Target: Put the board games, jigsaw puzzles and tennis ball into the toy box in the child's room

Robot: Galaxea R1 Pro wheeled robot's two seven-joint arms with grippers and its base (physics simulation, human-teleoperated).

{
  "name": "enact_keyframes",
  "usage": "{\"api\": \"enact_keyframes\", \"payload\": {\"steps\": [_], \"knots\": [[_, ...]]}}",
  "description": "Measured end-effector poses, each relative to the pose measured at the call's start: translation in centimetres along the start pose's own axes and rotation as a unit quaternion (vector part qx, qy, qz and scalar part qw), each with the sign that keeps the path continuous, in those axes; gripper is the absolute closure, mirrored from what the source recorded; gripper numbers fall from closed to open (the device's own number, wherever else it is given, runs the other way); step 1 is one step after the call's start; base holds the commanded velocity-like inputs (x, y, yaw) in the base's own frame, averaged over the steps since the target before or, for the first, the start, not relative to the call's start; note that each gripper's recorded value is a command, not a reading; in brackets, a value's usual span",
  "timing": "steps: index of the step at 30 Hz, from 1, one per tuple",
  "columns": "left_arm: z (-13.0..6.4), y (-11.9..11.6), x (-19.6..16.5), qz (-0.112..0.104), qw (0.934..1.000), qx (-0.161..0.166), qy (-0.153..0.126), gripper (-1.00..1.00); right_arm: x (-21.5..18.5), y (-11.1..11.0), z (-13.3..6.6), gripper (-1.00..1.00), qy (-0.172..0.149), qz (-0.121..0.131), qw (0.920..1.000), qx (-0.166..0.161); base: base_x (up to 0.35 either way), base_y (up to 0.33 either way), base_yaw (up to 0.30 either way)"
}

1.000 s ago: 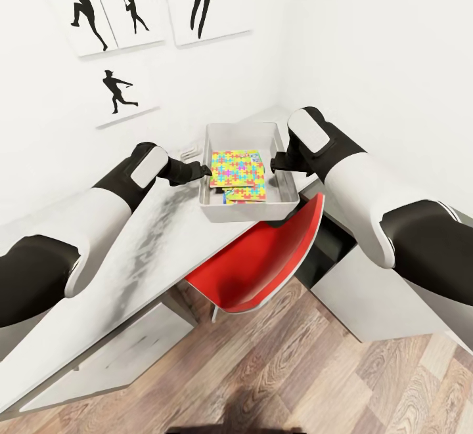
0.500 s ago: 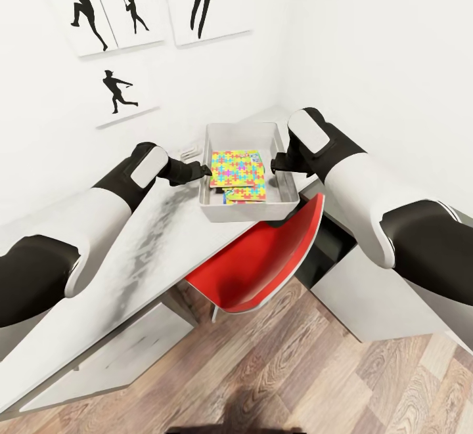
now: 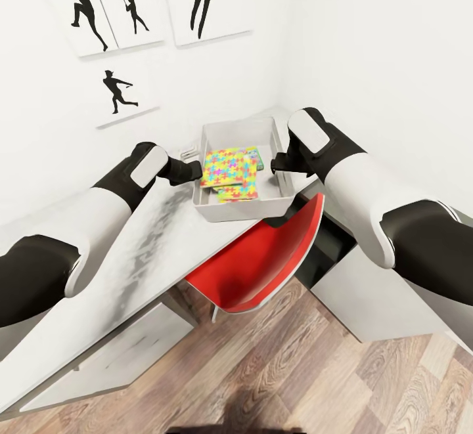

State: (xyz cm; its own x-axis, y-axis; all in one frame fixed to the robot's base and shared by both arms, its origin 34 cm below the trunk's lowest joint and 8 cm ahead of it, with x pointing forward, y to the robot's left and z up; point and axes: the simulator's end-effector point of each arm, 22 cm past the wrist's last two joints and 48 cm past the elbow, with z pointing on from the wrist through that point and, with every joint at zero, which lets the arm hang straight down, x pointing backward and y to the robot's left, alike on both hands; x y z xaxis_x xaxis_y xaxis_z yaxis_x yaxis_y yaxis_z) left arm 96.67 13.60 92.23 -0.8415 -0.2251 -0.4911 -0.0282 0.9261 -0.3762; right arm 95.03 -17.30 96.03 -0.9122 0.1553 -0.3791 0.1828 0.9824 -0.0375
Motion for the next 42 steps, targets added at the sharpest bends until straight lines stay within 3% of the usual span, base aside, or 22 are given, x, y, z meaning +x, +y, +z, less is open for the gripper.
{"api": "enact_keyframes", "payload": {"steps": [24, 37, 38, 42], "knots": [[0.0, 0.0, 0.0, 0.002, 1.0000, 0.000, 0.000, 1.00, 0.2, -0.1, 0.2, -1.00, 0.002, 0.000, 1.0000, 0.001, 0.000, 0.000, 0.000], [0.0, 0.0, 0.0, 0.002, 1.0000, 0.000, 0.001, 1.00, 1.4, -1.5, 1.6, -1.00, 0.016, 0.006, 0.9998, 0.010, 0.000, 0.000, 0.000], [0.0, 0.0, 0.0, 0.003, 1.0000, 0.000, 0.001, 1.00, 1.4, -1.5, 1.7, 1.00, 0.016, 0.006, 0.9998, 0.010, 0.000, 0.000, 0.000], [0.0, -0.1, 0.1, 0.003, 1.0000, 0.000, 0.001, 1.00, 1.5, -1.0, 1.7, 1.00, 0.018, 0.014, 0.9997, 0.000, 0.000, 0.000, 0.000]]}}
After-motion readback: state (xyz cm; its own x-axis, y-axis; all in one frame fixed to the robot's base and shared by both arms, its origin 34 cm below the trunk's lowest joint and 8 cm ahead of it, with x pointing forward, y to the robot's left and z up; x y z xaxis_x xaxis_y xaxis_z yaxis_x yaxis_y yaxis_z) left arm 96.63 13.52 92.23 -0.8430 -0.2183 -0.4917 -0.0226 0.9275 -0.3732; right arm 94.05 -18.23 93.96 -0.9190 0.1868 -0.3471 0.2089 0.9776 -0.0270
